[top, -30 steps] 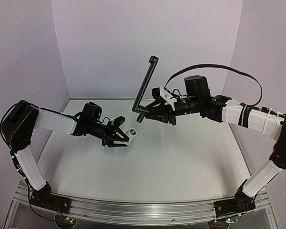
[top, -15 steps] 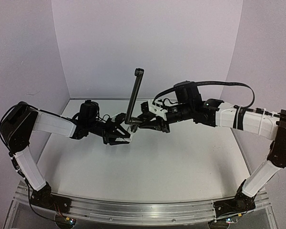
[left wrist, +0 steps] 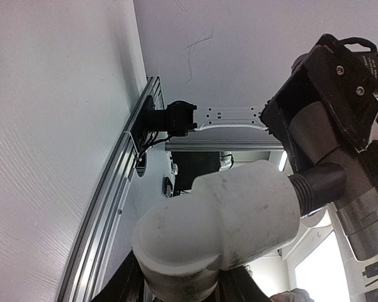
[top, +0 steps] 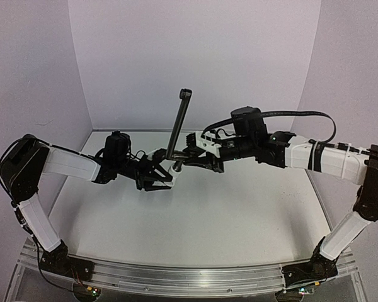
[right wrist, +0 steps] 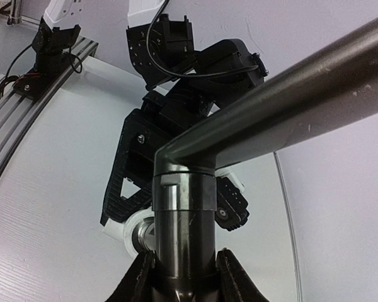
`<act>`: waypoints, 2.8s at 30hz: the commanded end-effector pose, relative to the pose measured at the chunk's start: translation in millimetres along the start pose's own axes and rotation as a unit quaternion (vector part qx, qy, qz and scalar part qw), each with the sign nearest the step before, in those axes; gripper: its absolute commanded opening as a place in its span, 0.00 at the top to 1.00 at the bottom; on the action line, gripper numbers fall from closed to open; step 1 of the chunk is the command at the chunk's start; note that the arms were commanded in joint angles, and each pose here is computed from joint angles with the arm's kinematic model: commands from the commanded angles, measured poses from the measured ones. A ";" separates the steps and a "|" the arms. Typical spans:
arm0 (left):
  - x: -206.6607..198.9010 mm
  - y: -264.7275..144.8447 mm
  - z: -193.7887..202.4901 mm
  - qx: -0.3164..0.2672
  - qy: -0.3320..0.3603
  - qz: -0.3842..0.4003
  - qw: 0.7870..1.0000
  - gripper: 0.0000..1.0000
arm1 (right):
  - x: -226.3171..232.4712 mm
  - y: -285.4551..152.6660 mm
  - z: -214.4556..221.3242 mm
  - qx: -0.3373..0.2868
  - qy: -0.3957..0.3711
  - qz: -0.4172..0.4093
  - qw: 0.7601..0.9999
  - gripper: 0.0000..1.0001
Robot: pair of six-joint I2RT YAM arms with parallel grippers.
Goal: Install the water faucets
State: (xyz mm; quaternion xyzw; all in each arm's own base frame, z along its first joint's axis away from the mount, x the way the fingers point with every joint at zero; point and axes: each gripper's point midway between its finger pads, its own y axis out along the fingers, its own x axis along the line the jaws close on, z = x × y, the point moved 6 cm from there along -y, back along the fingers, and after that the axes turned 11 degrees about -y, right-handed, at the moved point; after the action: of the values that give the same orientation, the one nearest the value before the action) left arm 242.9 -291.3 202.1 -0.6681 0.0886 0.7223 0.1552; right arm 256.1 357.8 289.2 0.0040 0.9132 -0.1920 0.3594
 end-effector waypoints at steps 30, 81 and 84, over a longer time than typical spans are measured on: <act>-46.0 -3.4 -15.6 -0.085 0.054 0.022 0.995 1.00 | -16.2 29.4 4.6 0.004 0.085 0.068 0.994 1.00; -73.2 -31.1 -30.4 -0.283 0.152 -0.030 0.946 1.00 | -19.0 113.2 13.5 -0.035 0.400 0.176 0.899 1.00; -72.0 -31.8 -27.1 -0.280 0.176 -0.045 0.943 1.00 | -17.0 113.2 9.8 -0.039 0.411 0.152 0.898 1.00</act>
State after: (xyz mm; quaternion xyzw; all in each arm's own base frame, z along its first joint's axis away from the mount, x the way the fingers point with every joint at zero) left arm 306.4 -257.0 186.8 -0.6579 -0.2576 0.7076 0.0078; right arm 324.4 427.4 234.3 0.3097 0.9422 -0.1280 0.0025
